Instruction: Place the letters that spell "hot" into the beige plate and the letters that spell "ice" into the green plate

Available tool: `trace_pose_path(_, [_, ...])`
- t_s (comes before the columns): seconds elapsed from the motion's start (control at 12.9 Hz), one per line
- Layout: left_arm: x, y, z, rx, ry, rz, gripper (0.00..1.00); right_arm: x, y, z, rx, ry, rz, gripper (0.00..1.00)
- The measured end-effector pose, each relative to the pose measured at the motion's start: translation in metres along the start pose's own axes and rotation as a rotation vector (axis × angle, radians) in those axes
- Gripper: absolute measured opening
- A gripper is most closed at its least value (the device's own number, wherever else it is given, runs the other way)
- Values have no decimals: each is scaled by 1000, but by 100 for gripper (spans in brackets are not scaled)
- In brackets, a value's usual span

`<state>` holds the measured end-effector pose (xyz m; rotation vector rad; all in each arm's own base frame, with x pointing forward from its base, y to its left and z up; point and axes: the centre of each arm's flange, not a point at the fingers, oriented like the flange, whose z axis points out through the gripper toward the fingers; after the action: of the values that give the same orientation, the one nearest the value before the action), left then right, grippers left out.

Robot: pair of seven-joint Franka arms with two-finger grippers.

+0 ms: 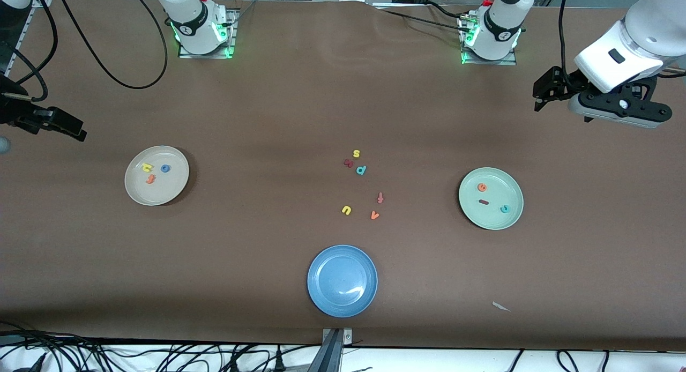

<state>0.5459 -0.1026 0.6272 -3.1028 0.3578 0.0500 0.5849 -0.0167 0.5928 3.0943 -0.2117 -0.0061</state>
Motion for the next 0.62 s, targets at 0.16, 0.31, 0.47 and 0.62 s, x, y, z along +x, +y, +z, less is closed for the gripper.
trace_pose_path(0.16, [0,0,0,0,0,0,100,0,0,0,0,0,-1,100])
trace_pose_path(0.31, [0,0,0,0,0,-1,100,0,-1,0,0,1,-1,100])
trace_pose_path(0.47, [0,0,0,0,0,-1,100,0,-1,0,1,-1,-2,100])
trace_pose_path(0.62, [0,0,0,0,0,-1,100,0,-3,1,11,-3,-3,100])
